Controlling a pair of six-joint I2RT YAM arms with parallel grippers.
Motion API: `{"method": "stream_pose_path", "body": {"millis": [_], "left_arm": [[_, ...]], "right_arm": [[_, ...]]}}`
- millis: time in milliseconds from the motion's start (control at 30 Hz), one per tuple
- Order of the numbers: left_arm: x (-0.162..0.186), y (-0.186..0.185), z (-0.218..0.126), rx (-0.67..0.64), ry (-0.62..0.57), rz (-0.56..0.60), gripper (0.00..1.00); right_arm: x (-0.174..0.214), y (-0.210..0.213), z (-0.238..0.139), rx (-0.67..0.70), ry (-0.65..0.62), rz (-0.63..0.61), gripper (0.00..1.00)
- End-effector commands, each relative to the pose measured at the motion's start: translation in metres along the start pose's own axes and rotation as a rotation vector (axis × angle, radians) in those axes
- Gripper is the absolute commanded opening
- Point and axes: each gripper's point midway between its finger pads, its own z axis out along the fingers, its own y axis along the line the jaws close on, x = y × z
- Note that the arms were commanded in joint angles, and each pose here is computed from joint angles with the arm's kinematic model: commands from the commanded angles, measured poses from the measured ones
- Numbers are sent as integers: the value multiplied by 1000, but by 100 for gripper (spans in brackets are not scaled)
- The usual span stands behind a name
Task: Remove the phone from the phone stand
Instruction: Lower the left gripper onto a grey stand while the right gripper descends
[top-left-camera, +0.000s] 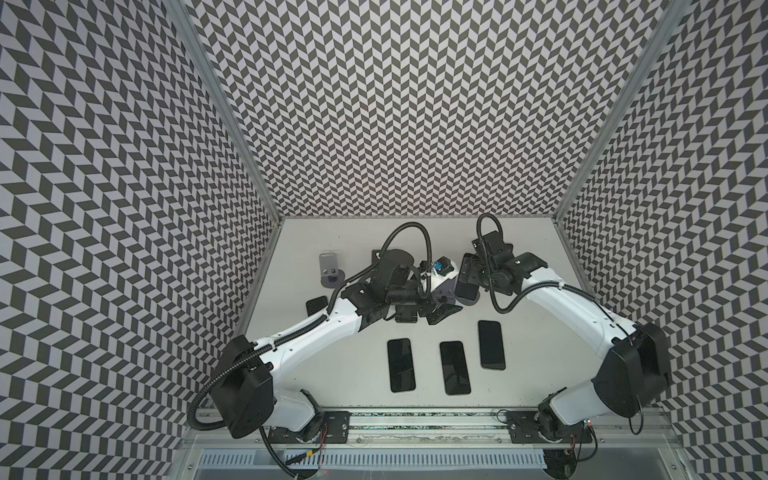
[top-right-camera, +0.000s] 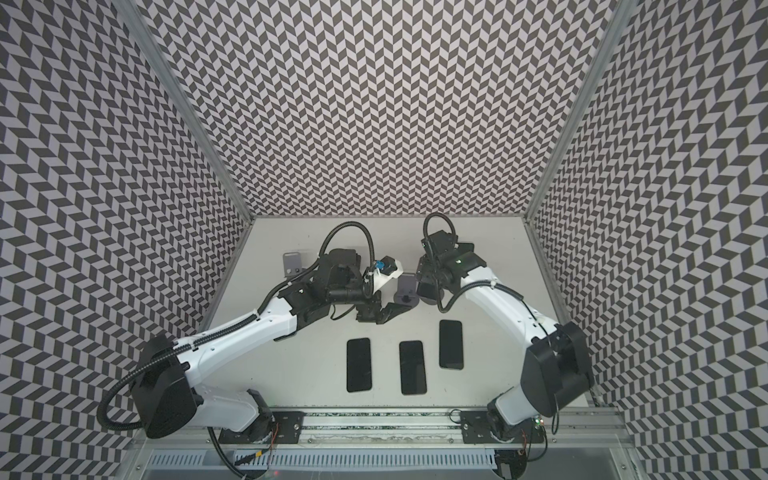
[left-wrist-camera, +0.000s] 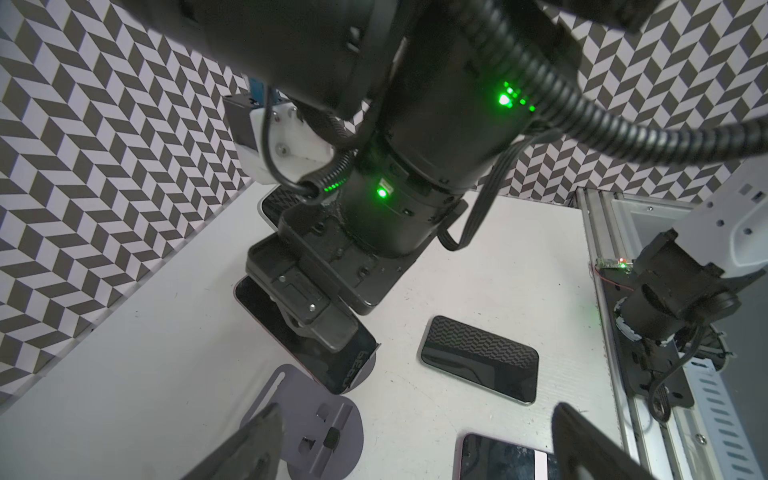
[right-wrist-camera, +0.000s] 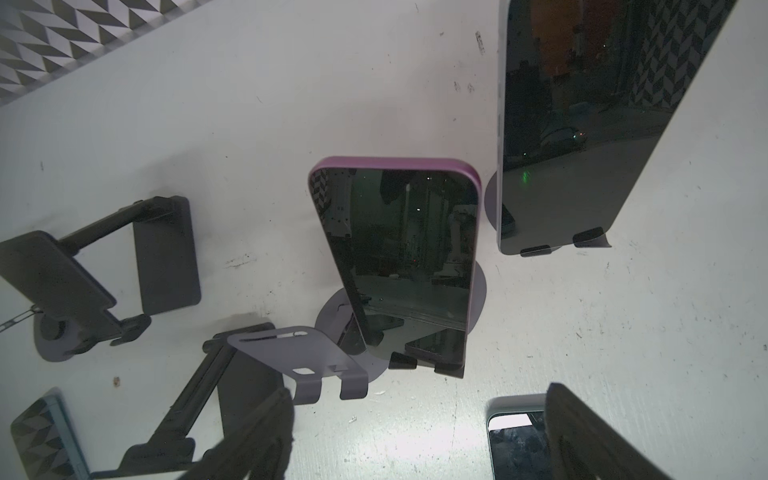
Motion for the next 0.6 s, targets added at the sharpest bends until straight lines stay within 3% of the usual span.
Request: {"method": "stream_pose_path", "body": {"millis": [0, 567], "left_arm": [[2, -4, -3, 2, -12, 67, 100], [11, 58, -1, -243, 27, 54, 100]], "right_arm": [[-17, 6, -6, 4, -55, 50, 92], [-35, 32, 17, 12, -34, 9, 93]]}}
